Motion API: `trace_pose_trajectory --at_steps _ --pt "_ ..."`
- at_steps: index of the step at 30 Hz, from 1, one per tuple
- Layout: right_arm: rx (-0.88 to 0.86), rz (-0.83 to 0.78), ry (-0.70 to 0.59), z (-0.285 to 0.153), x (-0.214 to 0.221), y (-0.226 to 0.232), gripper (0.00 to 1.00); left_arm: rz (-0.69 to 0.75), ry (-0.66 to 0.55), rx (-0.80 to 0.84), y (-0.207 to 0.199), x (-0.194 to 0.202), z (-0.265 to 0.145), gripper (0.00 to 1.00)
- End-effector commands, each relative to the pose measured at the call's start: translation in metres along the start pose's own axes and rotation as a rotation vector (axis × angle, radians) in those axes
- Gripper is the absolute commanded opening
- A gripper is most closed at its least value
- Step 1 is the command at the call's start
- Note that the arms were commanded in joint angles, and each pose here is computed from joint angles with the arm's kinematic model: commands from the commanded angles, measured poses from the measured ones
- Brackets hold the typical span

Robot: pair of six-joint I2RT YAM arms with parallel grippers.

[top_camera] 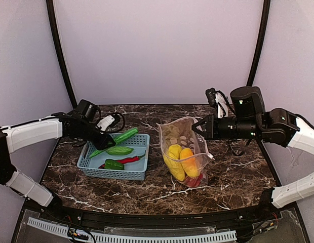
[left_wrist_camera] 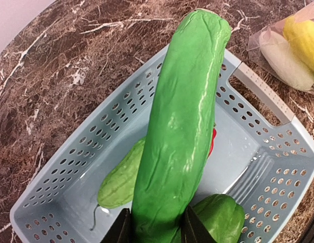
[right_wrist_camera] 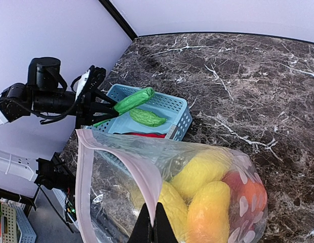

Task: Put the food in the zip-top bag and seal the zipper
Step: Pick up the fake vegetable from the bin.

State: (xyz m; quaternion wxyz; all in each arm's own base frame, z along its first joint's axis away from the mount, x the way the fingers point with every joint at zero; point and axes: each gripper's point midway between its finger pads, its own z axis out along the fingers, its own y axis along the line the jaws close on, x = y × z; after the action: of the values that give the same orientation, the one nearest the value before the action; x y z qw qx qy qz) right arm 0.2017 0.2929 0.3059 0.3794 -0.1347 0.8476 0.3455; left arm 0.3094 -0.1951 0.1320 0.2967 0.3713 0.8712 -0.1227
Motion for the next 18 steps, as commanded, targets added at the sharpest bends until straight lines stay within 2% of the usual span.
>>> trace_pose_trajectory --at_steps 1,9,18 --pt "-0.026 0.011 -0.049 -0.003 -0.014 0.006 0.0 -0.032 -0.083 0.032 -0.012 -0.014 -0.028 0.25" --pt "-0.041 0.007 -0.04 0.001 -0.017 0.013 0.0 -0.064 -0.462 0.187 -0.049 -0.092 -0.118 0.25" --pt "-0.08 0.007 -0.01 0.014 -0.016 0.024 0.0 0.053 -0.786 0.392 -0.13 -0.175 -0.211 0.24"
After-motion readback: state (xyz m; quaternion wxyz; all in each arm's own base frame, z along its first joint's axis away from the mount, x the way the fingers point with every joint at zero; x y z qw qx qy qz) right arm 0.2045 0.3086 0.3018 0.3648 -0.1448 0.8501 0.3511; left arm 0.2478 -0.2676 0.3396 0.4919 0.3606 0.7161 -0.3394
